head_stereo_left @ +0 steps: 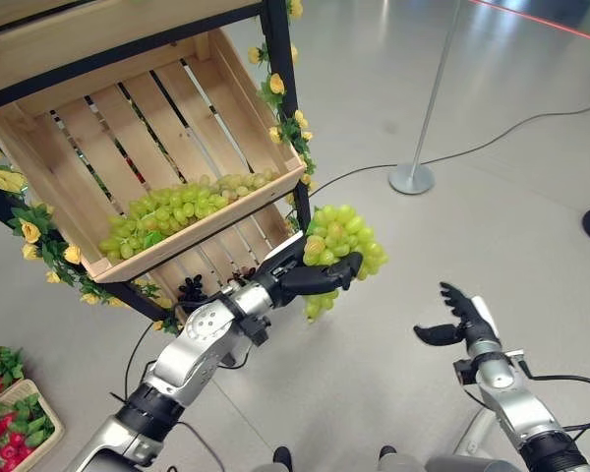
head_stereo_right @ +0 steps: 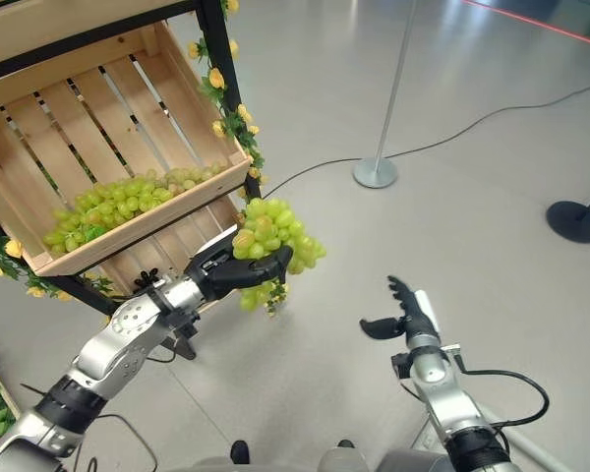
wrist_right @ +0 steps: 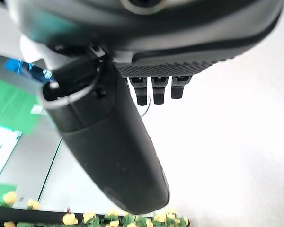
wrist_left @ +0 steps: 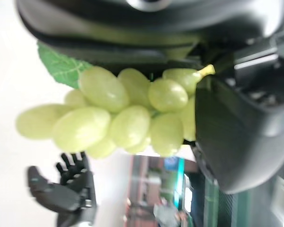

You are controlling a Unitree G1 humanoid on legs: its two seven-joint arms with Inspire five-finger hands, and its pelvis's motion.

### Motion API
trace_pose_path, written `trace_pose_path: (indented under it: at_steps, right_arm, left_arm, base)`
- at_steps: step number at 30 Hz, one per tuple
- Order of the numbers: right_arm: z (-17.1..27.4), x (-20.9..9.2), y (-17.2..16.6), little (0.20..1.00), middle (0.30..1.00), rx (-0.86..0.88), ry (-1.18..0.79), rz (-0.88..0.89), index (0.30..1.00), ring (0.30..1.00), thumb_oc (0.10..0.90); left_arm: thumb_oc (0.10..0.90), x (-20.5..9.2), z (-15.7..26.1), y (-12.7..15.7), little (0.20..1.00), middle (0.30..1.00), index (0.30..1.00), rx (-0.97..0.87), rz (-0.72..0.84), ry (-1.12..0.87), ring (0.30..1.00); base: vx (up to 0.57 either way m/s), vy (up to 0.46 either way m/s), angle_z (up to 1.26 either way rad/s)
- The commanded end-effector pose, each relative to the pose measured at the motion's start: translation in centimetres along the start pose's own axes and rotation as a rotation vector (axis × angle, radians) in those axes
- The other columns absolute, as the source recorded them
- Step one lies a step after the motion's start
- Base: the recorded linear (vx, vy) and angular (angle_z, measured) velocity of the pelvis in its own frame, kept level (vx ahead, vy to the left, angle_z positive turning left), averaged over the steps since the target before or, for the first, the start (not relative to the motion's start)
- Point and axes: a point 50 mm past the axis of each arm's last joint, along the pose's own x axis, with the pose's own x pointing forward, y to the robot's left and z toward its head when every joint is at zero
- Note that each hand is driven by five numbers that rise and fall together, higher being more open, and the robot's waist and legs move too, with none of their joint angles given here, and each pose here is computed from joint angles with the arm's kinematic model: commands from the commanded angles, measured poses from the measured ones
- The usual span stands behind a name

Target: Pick up the fruits from the basket on one side to the basket on the other side

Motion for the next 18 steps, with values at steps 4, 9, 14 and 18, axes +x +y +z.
trace_pose_path:
  at_steps: [4, 9, 14, 18]
  right_arm:
    - [2.9, -0.9, 1.7, 0.9, 0.9, 0.047, -0.188, 0.0, 0.9, 0.9, 0.8]
    - [4.1, -0.8, 2.8, 0.9, 0.9, 0.043, -0.227, 0.059, 0.9, 0.9, 0.8]
    - [3.9, -0.3, 2.9, 0.9, 0.9, 0.002, -0.208, 0.073, 0.9, 0.9, 0.8]
    - [3.4, -0.4, 2.9, 0.9, 0.9, 0.003, -0.172, 0.075, 0.9, 0.9, 0.8]
  left_arm:
    - [0.4, 0.3, 7.0, 0.1, 0.3, 0.3, 0.3, 0.068, -0.046, -0.333, 0.3]
    - [0.4, 0.2, 7.7, 0.4, 0.3, 0.3, 0.3, 0.124, -0.002, -0.324, 0.3]
    - [0.4, 0.3, 8.3, 0.0, 0.3, 0.3, 0.3, 0.127, -0.011, -0.373, 0.3]
    - [0.4, -0.3, 9.3, -0.4, 0.3, 0.3, 0.3, 0.115, -0.04, -0.446, 0.3]
  base:
    - [-0.03, 0.065, -0.13]
    - [-0.04, -0.02, -0.37]
    - [0.01, -0.078, -0.19]
    - [0.03, -0.027, -0.01]
